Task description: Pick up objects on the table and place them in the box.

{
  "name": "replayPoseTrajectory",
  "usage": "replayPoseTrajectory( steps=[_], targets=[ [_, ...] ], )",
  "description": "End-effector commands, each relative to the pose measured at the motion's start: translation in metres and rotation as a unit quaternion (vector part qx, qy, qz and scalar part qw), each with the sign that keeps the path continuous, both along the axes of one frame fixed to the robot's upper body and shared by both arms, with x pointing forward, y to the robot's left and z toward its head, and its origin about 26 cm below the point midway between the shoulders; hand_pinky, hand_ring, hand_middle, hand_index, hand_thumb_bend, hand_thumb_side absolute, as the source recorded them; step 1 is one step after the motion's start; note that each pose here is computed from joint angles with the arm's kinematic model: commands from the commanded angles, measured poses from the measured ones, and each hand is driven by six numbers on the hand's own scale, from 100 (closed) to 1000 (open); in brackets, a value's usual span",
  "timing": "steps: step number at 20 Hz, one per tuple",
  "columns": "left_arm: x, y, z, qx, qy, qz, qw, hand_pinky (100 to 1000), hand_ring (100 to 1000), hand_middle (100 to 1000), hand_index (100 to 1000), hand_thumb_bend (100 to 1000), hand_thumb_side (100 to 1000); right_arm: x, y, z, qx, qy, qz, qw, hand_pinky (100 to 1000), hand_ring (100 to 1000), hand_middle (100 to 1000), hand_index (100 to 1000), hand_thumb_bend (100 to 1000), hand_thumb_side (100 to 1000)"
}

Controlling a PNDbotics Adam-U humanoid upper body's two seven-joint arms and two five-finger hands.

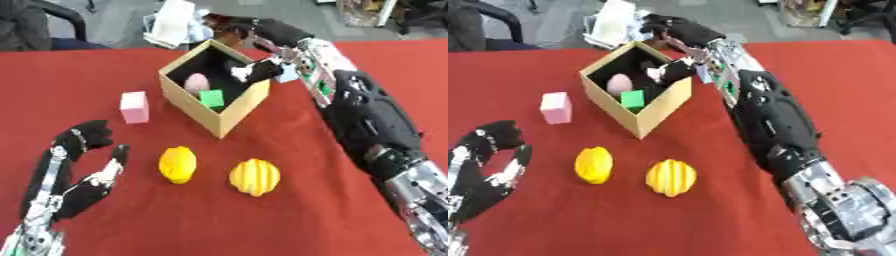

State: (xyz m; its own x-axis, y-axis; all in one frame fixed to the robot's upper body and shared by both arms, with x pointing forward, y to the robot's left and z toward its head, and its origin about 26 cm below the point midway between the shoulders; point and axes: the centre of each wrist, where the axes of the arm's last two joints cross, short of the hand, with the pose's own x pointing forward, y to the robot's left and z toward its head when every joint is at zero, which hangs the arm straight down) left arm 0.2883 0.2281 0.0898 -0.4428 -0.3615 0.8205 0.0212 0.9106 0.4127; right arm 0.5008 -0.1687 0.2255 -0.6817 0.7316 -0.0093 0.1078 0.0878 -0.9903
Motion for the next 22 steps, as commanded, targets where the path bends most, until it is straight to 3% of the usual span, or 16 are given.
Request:
replayPoseTrajectory(
  steps=[1,3,4,8,9,10,11,15,19,22],
  targets=[
    [0.000,0.006,0.005,0.007,-0.010,0.008,1.000,748,655,641,795,371,412,-0.005,-0.016,0.030,0.009,-0.041,0.013,0.999,804,785,913,965,137,551],
    [0.000,0.007,0.005,0.007,-0.011,0.014,1.000,748,655,641,795,370,412,-0.011,-0.021,0.037,0.003,-0.056,0.035,0.998,805,785,912,965,147,536],
    [0.000,0.008,0.004,0.007,-0.011,0.016,1.000,748,655,641,795,370,412,-0.014,-0.023,0.040,-0.001,-0.063,0.047,0.997,816,796,921,967,214,524],
    [0.000,0.009,0.004,0.009,-0.011,0.019,1.000,749,656,642,795,368,413,-0.027,-0.028,0.054,-0.019,-0.078,0.077,0.994,821,802,928,969,201,499],
    [0.000,0.009,0.004,0.009,-0.012,0.018,1.000,749,656,642,795,368,413,-0.027,-0.033,0.054,-0.017,-0.070,0.067,0.995,821,802,930,970,196,497],
    [0.000,0.008,0.005,0.009,-0.012,0.017,1.000,749,656,642,795,360,419,-0.025,-0.039,0.054,-0.014,-0.062,0.054,0.997,823,808,938,970,100,378],
    [0.000,0.008,0.005,0.008,-0.012,0.016,1.000,749,656,642,795,369,413,-0.023,-0.045,0.053,-0.010,-0.053,0.036,0.998,824,810,939,971,175,499],
    [0.000,0.008,0.007,0.009,-0.014,0.014,1.000,749,656,642,795,369,413,-0.012,-0.073,0.049,0.011,-0.025,-0.044,0.999,835,825,944,970,143,494],
    [0.001,0.006,0.008,0.010,-0.016,0.009,1.000,749,656,642,796,369,414,-0.002,-0.100,0.040,0.039,0.001,-0.128,0.991,847,846,955,978,151,439],
    [0.001,0.006,0.009,0.014,-0.016,0.004,1.000,749,656,642,796,369,415,0.005,-0.107,0.027,0.025,0.036,-0.177,0.983,877,884,982,992,250,359]
  ],
)
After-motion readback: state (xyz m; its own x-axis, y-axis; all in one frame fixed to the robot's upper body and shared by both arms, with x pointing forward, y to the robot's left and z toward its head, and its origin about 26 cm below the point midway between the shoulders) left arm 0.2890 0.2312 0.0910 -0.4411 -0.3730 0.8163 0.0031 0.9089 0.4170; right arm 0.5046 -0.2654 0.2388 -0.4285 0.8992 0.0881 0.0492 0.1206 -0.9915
